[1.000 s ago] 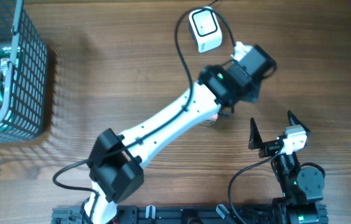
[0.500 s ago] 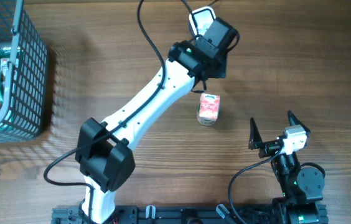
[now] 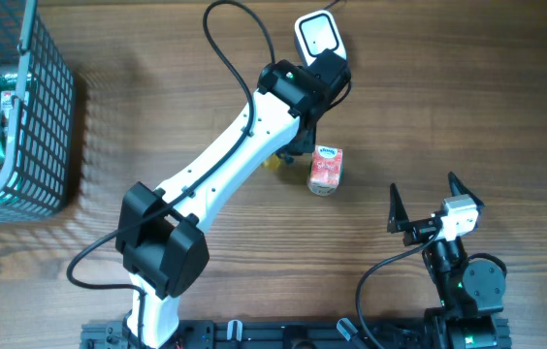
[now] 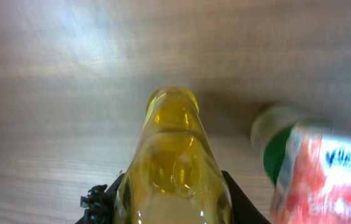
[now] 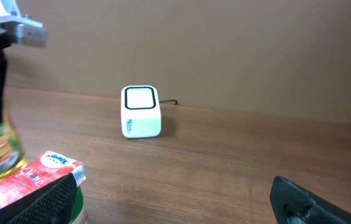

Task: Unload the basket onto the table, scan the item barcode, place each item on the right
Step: 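Lower the Vim bottle and release it beside the Kleenex pack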

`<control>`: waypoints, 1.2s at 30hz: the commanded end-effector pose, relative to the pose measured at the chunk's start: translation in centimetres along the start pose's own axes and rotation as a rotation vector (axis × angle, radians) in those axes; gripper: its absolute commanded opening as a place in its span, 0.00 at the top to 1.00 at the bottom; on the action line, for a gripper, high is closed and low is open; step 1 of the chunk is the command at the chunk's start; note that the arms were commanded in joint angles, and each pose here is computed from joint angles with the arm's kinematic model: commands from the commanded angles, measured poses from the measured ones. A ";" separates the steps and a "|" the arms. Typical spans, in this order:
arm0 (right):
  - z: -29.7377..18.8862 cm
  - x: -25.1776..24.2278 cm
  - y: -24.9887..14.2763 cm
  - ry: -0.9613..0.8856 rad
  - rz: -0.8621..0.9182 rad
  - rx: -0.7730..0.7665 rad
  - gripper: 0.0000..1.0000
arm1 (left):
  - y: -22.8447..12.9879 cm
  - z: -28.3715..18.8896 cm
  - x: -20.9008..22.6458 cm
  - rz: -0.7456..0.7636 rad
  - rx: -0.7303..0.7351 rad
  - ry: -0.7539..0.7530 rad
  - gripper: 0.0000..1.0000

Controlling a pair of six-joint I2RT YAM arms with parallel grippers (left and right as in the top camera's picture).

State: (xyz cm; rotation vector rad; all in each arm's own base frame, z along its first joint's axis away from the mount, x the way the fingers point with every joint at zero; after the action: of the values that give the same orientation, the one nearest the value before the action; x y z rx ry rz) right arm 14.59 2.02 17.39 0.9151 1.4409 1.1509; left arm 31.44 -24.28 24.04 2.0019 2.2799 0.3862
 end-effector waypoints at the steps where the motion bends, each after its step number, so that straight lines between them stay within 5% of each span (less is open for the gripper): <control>1: 0.0 -0.1 0.0 -0.014 -0.006 -0.004 0.00 | -1.3 -1.0 -0.3 -0.040 0.182 -0.114 0.91; 5: 0.0 -0.1 0.0 -0.014 -0.006 -0.004 0.00 | -2.1 -1.0 -0.2 -0.039 0.232 -0.100 0.95; 18: 0.0 -0.1 0.0 -0.014 -0.006 -0.004 0.00 | -6.0 1.0 -2.0 -0.107 0.244 0.001 0.82; 21: 0.0 -0.1 0.0 -0.014 -0.005 -0.004 0.00 | -6.3 1.0 -2.2 -0.101 0.245 0.001 0.73; 24: 0.0 -0.1 0.0 -0.014 -0.005 -0.004 0.00 | -6.4 0.9 -2.3 -0.107 0.245 0.000 0.50; 30: 0.0 -0.1 0.0 -0.014 -0.006 -0.004 0.00 | -6.5 0.9 -2.3 -0.105 0.246 0.002 0.51; 36: 0.0 -0.1 0.0 -0.014 -0.006 -0.004 0.00 | -6.3 0.6 -2.0 -0.108 0.241 -0.004 0.30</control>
State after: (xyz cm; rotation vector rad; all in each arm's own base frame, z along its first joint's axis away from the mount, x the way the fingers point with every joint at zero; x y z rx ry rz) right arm 14.59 2.02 17.39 0.9153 1.4407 1.1506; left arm 25.73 -27.28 21.32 1.9851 2.5208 0.0813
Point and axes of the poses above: each gripper's point midway between its finger pads, its own z axis out along the fingers, its own x axis along the line the jaws close on, y = z × x, the point moved 10 cm from there along -z, back along the fingers, and after that the axes turned 12 degrees about -z, right-handed, at the moved point
